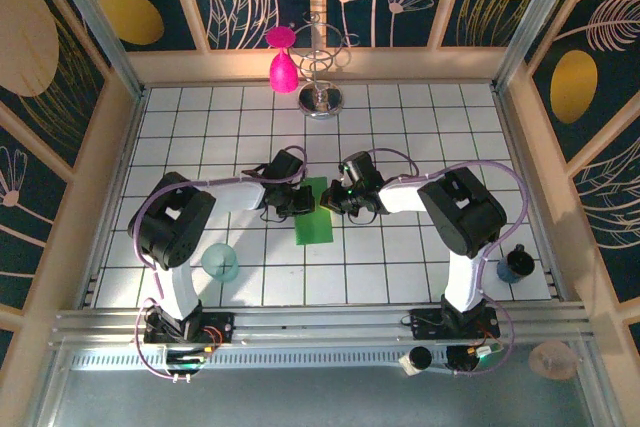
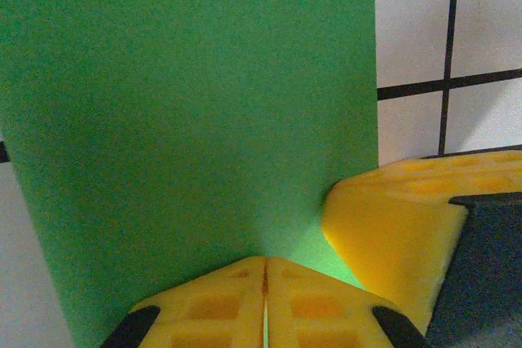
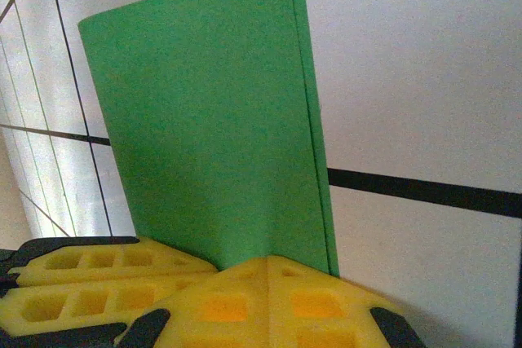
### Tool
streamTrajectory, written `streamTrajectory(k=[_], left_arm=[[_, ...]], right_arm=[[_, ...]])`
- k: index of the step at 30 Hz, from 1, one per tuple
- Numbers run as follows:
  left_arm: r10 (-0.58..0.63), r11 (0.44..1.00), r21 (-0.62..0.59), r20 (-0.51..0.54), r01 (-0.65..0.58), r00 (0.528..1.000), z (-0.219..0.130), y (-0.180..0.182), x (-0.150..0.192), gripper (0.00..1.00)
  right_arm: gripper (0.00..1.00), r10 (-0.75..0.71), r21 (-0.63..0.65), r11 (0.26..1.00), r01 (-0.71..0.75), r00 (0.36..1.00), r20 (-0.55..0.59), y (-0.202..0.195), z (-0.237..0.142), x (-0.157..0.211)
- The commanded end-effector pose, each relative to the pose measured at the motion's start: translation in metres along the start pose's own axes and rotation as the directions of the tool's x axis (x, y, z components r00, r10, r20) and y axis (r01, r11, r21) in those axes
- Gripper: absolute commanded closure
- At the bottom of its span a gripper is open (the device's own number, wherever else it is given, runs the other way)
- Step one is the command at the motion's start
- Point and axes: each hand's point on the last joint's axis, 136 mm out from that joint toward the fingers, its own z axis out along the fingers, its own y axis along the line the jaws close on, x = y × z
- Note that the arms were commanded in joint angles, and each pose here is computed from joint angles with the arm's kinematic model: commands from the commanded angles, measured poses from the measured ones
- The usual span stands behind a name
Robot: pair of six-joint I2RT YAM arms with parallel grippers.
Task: Fold a paper plane with a square sheet of paper (pick it up from the middle)
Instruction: First fold the square sheet of paper in half at the center of the table.
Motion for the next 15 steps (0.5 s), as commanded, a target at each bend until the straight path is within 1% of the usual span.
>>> streamTrajectory(k=[1, 6, 10, 15], left_arm=[[0.039, 0.995, -0.089, -0.041, -0.042, 0.998, 0.004, 0.018, 0.008, 0.9], [0.094, 0.986, -0.13, -0.093, -0.106, 0.991, 0.003, 0.036, 0.019, 0.9], [0.089, 0.982, -0.158, -0.115, -0.107, 0.989, -0.003, 0.063, 0.031, 0.9], [0.075, 0.986, -0.142, -0.089, -0.088, 0.993, -0.021, 0.075, 0.028, 0.9]], right_arm=[[0.97, 0.117, 0.38, 0.922, -0.069, 0.988, -0.105, -0.111, 0.008, 0.055], [0.97, 0.116, 0.399, 0.915, -0.059, 0.986, -0.12, -0.117, 0.006, 0.057], [0.97, 0.127, 0.412, 0.909, -0.063, 0.984, -0.129, -0.124, 0.003, 0.061], [0.97, 0.132, 0.424, 0.904, -0.061, 0.981, -0.142, -0.13, -0.001, 0.065]])
